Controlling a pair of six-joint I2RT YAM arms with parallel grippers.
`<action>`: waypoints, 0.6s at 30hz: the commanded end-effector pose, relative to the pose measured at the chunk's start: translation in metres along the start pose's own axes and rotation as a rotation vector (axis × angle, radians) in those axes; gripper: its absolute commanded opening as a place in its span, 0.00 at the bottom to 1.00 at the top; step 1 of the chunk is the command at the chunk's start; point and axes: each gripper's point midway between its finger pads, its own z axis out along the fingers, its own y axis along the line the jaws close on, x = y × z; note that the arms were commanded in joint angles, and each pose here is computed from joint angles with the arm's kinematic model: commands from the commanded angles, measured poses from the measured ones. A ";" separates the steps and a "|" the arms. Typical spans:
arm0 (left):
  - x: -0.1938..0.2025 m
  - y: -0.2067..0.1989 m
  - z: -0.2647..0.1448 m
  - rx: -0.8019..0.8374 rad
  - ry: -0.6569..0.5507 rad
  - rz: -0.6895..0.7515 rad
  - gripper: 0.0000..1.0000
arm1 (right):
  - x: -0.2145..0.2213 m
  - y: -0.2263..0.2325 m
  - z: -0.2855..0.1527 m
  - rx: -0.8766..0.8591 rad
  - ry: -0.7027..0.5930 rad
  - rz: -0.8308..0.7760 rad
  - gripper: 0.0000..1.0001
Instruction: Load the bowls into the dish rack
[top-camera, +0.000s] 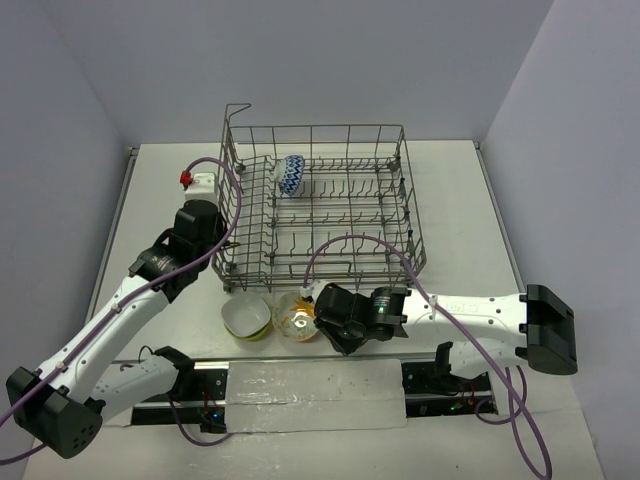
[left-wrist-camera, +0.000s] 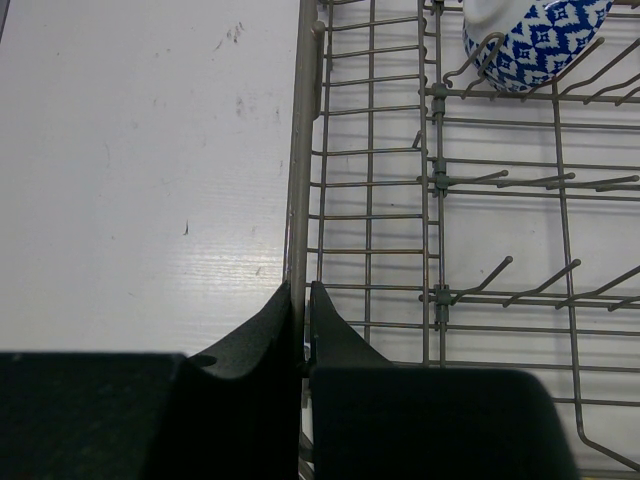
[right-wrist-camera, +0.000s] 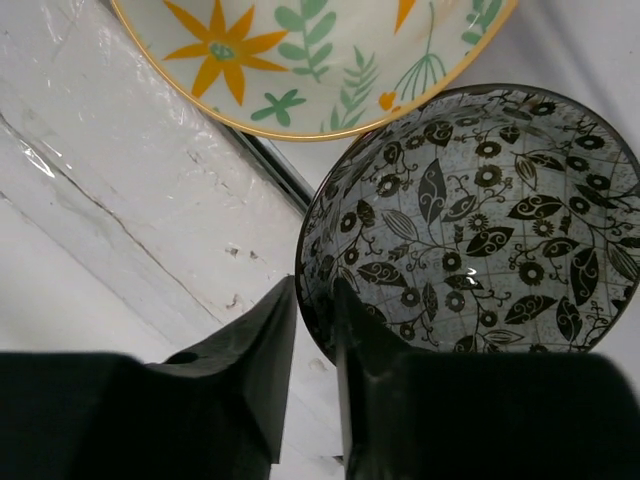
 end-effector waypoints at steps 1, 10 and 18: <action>0.000 0.026 -0.002 -0.111 -0.017 0.015 0.00 | -0.024 0.006 -0.008 -0.008 -0.085 -0.001 0.27; 0.000 0.024 -0.002 -0.104 -0.014 0.018 0.00 | -0.025 0.004 -0.018 0.004 -0.091 0.002 0.00; 0.000 0.024 -0.002 -0.105 -0.013 0.017 0.00 | -0.040 0.012 -0.054 -0.052 -0.172 -0.003 0.00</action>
